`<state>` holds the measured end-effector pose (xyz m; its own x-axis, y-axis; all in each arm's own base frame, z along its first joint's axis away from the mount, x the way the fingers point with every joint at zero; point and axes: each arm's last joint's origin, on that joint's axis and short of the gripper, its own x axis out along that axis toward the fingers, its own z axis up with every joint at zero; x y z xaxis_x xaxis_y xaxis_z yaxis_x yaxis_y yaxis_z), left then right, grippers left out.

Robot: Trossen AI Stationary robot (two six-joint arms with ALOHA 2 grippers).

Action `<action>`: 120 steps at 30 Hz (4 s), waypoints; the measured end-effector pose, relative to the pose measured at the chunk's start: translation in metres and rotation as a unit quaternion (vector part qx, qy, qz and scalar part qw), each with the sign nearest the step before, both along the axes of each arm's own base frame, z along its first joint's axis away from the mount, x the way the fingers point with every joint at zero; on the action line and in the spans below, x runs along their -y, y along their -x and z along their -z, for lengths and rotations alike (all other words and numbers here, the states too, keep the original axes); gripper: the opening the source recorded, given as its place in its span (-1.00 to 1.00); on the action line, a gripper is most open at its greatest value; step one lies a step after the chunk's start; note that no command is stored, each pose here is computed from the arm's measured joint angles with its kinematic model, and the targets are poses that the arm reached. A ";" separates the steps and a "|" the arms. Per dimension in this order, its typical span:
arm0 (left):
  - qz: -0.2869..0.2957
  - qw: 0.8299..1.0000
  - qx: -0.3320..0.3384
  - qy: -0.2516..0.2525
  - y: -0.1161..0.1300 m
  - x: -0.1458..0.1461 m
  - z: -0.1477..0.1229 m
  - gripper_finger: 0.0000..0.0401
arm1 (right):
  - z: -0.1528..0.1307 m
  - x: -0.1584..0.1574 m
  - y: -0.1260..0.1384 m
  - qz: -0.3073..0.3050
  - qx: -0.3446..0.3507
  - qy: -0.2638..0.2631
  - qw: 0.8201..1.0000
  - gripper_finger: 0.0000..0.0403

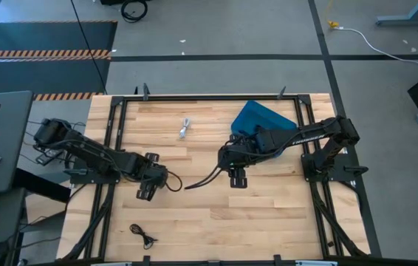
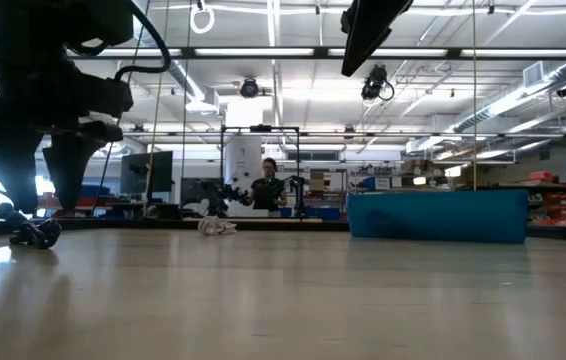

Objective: Pick and place USB-C Cables
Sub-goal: Put the black USB cable into the blue bin

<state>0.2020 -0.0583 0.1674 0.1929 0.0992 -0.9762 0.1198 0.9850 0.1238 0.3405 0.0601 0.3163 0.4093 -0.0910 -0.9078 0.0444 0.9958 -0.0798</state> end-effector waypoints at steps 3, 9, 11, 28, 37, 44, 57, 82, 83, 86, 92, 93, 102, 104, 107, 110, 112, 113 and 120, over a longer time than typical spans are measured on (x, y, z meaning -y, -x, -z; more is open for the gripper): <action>-0.012 1.000 -0.016 -0.004 -0.002 -0.001 0.006 0.06 | 0.000 0.000 0.000 -0.001 0.001 0.000 1.000 0.04; -0.018 0.998 -0.053 -0.013 -0.010 0.002 0.028 0.06 | 0.000 -0.003 0.000 -0.004 0.001 -0.001 1.000 0.04; -0.018 0.998 -0.063 -0.014 -0.012 0.003 0.032 0.06 | 0.000 -0.003 0.000 -0.004 0.001 -0.001 1.000 0.04; -0.032 0.998 -0.062 0.008 -0.013 0.003 0.034 -0.75 | 0.000 -0.003 0.001 -0.001 -0.001 -0.002 1.000 0.04; -0.066 0.997 0.020 -0.040 -0.034 0.002 0.022 -0.77 | 0.008 0.001 0.004 0.053 -0.013 0.037 0.998 0.04; -0.072 0.989 0.121 -0.042 -0.064 -0.012 0.001 -0.82 | 0.031 0.018 0.009 0.090 -0.060 0.049 0.993 0.04; -0.055 0.940 0.334 -0.041 -0.102 -0.064 -0.062 -0.81 | 0.016 0.029 0.032 0.131 -0.043 0.079 0.987 0.04; 0.002 0.863 0.504 0.043 -0.121 -0.061 -0.093 -0.80 | -0.022 0.011 0.003 0.051 0.208 0.043 0.976 -0.01; 0.001 0.863 0.504 0.043 -0.121 -0.061 -0.093 -0.80 | -0.022 0.011 0.002 0.051 0.209 0.043 0.976 -0.03; 0.002 0.862 0.505 0.043 -0.121 -0.060 -0.093 -0.80 | -0.020 0.014 0.002 0.055 0.200 0.045 0.977 -0.13; 0.007 0.860 0.508 0.046 -0.121 -0.057 -0.094 -0.80 | -0.020 0.019 0.001 0.061 0.204 0.046 0.976 -0.38; 0.008 0.860 0.508 0.046 -0.121 -0.056 -0.094 -0.80 | -0.020 0.020 0.001 0.060 0.203 0.047 0.976 -0.43; -0.012 0.858 0.513 0.025 -0.122 -0.056 -0.095 -0.61 | -0.019 0.023 0.002 0.059 0.193 0.062 0.977 -0.89; -0.019 0.857 0.514 0.016 -0.121 -0.057 -0.095 -0.51 | -0.017 0.026 0.005 0.063 0.172 0.073 0.980 -0.89; -0.031 0.860 0.510 -0.010 -0.117 -0.058 -0.098 -0.37 | -0.013 0.030 0.008 0.072 0.146 0.081 0.983 -0.89; -0.040 0.862 0.504 -0.047 -0.111 -0.060 -0.104 -0.24 | -0.010 0.033 0.013 0.079 0.119 0.084 0.986 -0.89; -0.044 0.864 0.497 -0.062 -0.105 -0.061 -0.108 -0.17 | -0.007 0.037 0.017 0.090 0.094 0.106 0.986 -0.89; -0.043 0.864 0.497 -0.066 -0.102 -0.062 -0.111 -0.14 | -0.006 0.040 0.020 0.100 0.076 0.124 0.984 -0.89; -0.040 0.877 0.475 -0.052 -0.090 -0.054 -0.115 -0.06 | 0.004 0.082 0.049 0.199 -0.068 0.211 0.955 -0.89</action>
